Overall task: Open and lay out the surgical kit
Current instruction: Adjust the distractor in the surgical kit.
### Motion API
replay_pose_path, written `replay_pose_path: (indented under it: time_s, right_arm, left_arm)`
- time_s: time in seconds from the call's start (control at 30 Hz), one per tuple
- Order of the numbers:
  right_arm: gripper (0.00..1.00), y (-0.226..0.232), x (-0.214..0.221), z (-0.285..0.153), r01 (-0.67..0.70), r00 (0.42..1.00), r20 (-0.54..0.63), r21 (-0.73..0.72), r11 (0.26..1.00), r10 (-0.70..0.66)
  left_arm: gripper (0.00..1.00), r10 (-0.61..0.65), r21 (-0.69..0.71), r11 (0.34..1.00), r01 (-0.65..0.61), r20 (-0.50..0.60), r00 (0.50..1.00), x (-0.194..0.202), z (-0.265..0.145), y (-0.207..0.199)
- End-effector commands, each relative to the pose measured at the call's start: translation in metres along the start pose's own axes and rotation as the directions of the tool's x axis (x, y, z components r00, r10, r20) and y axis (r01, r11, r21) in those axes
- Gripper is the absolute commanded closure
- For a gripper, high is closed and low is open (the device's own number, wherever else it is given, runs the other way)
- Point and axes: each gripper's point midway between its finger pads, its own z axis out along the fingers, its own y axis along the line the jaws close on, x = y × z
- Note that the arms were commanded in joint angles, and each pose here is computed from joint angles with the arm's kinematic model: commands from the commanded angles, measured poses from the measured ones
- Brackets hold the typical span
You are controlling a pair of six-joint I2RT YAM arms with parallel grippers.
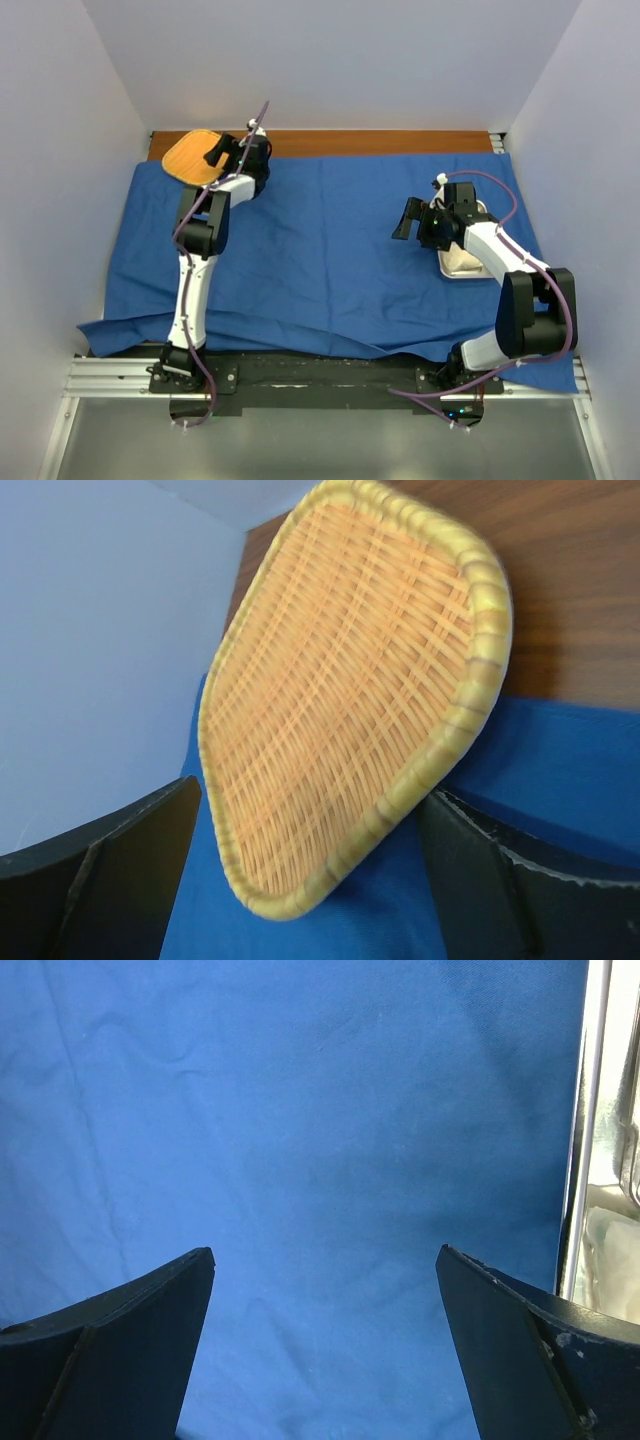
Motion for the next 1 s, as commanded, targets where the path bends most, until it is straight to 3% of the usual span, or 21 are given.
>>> replay_pose_path:
  time_s: [0.0,0.03,0.07,0.27,0.43,0.57,0.7,0.8,0.83,0.87,0.93,0.97]
  right_arm:
    - [0.01,0.007,-0.012,-0.009,0.027,0.998,0.049,-0.014,1.0,-0.026]
    - [0.01,0.007,-0.011,-0.008,0.024,0.999,0.045,-0.014,1.0,-0.024]
    - [0.02,0.008,-0.012,-0.008,0.025,0.999,0.048,-0.018,1.0,-0.024]
    - [0.02,0.009,-0.014,-0.005,0.023,0.999,0.047,-0.027,0.999,-0.022]
    - [0.01,0.011,-0.015,0.0,0.021,0.999,0.042,-0.04,0.999,-0.019]
    - [0.01,0.012,-0.016,0.001,0.018,0.999,0.044,-0.049,0.999,-0.016]
    - [0.01,0.011,-0.014,0.003,0.014,0.999,0.04,-0.051,0.999,-0.012]
    - [0.01,0.011,-0.013,0.006,0.012,0.999,0.031,-0.052,0.999,-0.01]
    - [0.02,0.012,-0.013,0.006,0.013,1.0,0.029,-0.056,0.998,-0.011]
    - [0.01,0.012,-0.014,0.006,0.014,0.999,0.032,-0.054,0.998,-0.012]
    - [0.02,0.013,-0.014,0.005,0.017,0.999,0.03,-0.058,0.998,-0.015]
    - [0.02,0.011,-0.014,0.005,0.016,0.999,0.033,-0.053,0.998,-0.014]
  left_arm:
    - [0.09,-0.154,-0.25,0.957,0.147,-0.011,0.988,0.006,-0.007,0.09]
    - [0.11,-0.157,-0.277,0.951,0.141,-0.037,0.987,0.025,-0.009,0.098]
    - [0.13,-0.227,-0.312,0.925,0.218,0.007,0.974,0.015,-0.018,0.125]
    - [0.18,-0.327,-0.387,0.867,0.315,0.036,0.944,0.055,-0.053,0.188]
    - [0.18,-0.398,-0.387,0.853,0.349,-0.051,0.916,0.106,-0.056,0.201]
    - [0.17,-0.539,-0.326,0.812,0.483,-0.102,0.836,0.13,-0.064,0.192]
    - [0.11,-0.553,-0.231,0.826,0.514,-0.153,0.819,0.128,-0.061,0.17]
    - [0.06,-0.547,-0.16,0.836,0.524,-0.165,0.821,0.097,-0.056,0.146]
    - [0.05,-0.566,-0.142,0.823,0.55,-0.124,0.815,0.067,-0.056,0.146]
    - [0.03,-0.523,-0.129,0.852,0.507,-0.164,0.837,0.07,-0.052,0.129]
    - [0.02,-0.543,-0.109,0.839,0.533,-0.128,0.83,0.034,-0.049,0.123]
    - [0.02,-0.516,-0.102,0.856,0.506,-0.156,0.842,0.037,-0.043,0.106]
